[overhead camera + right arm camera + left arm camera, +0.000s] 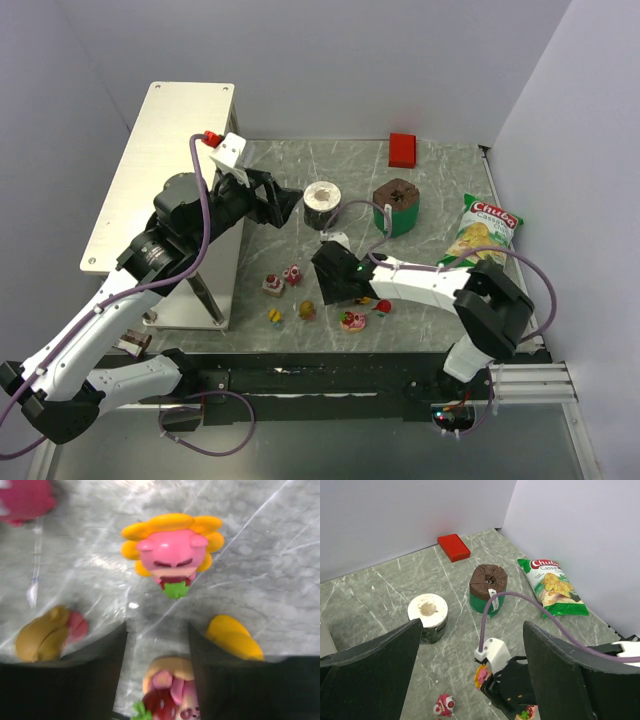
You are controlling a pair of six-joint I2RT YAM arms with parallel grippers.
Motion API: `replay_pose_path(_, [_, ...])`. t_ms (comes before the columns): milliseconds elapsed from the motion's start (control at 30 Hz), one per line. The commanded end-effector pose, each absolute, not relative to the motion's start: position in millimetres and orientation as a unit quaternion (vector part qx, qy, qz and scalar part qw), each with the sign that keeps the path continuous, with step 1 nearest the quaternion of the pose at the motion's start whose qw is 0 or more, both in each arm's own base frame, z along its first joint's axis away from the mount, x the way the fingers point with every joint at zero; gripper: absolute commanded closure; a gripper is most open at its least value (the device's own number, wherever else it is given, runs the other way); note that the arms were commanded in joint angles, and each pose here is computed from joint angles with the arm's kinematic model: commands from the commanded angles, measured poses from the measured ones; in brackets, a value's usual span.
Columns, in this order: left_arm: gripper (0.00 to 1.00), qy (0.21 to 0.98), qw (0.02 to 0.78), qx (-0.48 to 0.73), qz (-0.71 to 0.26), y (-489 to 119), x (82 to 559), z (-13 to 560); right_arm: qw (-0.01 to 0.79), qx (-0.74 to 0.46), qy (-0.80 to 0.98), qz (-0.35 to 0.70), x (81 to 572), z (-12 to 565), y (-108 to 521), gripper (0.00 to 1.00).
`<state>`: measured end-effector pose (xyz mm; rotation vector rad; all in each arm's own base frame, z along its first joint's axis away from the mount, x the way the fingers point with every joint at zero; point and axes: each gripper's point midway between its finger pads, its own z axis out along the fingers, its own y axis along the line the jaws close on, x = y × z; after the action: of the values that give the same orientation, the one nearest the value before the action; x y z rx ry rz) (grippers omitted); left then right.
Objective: Place and organize the plastic toys onto the shelf
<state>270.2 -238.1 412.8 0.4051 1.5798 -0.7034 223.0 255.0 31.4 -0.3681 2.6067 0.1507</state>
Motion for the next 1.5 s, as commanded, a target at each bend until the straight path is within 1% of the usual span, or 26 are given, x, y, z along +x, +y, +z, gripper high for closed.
replay_pose_path(0, [0.12, 0.671, 0.645, 0.178, -0.319, -238.5, 267.6, 425.9, 0.314, -0.161, 0.93, 0.099, 239.1, 73.4, 268.7, 0.3])
replay_pose_path(67, [0.11, 0.669, 0.648, 0.179, -0.317, -237.7, 268.0, 427.7, 0.325, -0.163, 0.925, 0.106, 243.7, 80.0, 272.2, 0.2])
replay_pose_path(167, [0.11, 0.669, 0.649, 0.18, -0.314, -237.2, 268.1, 427.8, 0.331, -0.157, 0.925, 0.103, 253.2, 84.7, 274.1, 0.15])
replay_pose_path(467, [0.07, 0.665, 0.655, 0.183, -0.309, -235.2, 268.1, 430.9, 0.324, -0.127, 0.934, 0.077, 274.8, 79.1, 267.8, 0.1])
replay_pose_path(700, [0.06, 0.667, 0.653, 0.191, -0.304, -239.3, 272.3, 431.8, 0.305, -0.114, 0.943, 0.068, 281.5, 62.5, 266.6, 0.09])
replay_pose_path(800, [0.05, 0.667, 0.653, 0.194, -0.3, -239.8, 274.0, 432.4, 0.3, -0.115, 0.944, 0.068, 281.8, 54.7, 266.5, 0.11])
replay_pose_path(833, [0.05, 0.668, 0.653, 0.194, -0.299, -239.8, 274.9, 432.4, 0.299, -0.117, 0.945, 0.067, 281.7, 52.0, 266.1, 0.15])
replay_pose_path(900, [0.05, 0.67, 0.652, 0.196, -0.297, -240.4, 275.8, 431.1, 0.301, -0.121, 0.944, 0.065, 284.2, 49.1, 266.5, 0.18])
replay_pose_path(933, [0.05, 0.671, 0.652, 0.197, -0.295, -240.7, 276.4, 429.9, 0.3, -0.122, 0.944, 0.064, 284.0, 46.2, 265.8, 0.22])
replay_pose_path(1033, [0.04, 0.673, 0.649, 0.198, -0.294, -241.8, 277.4, 428.0, 0.302, -0.123, 0.943, 0.067, 286.0, 43.2, 266.6, 0.3])
replay_pose_path(1133, [0.05, 0.674, 0.65, 0.199, -0.292, -241.5, 278.1, 427.8, 0.303, -0.125, 0.942, 0.067, 287.5, 40.2, 266.5, 0.32])
replay_pose_path(1300, [0.04, 0.674, 0.65, 0.201, -0.288, -240.6, 277.9, 427.1, 0.297, -0.126, 0.944, 0.064, 289.3, 32.2, 266.3, 0.32])
replay_pose_path(1433, [0.04, 0.673, 0.651, 0.201, -0.287, -239.5, 277.2, 428.0, 0.293, -0.123, 0.946, 0.056, 289.8, 28.3, 264.8, 0.2])
replay_pose_path(1467, [0.04, 0.673, 0.652, 0.201, -0.286, -239.1, 277.3, 427.5, 0.293, -0.124, 0.947, 0.053, 290.1, 26.9, 263.8, 0.18])
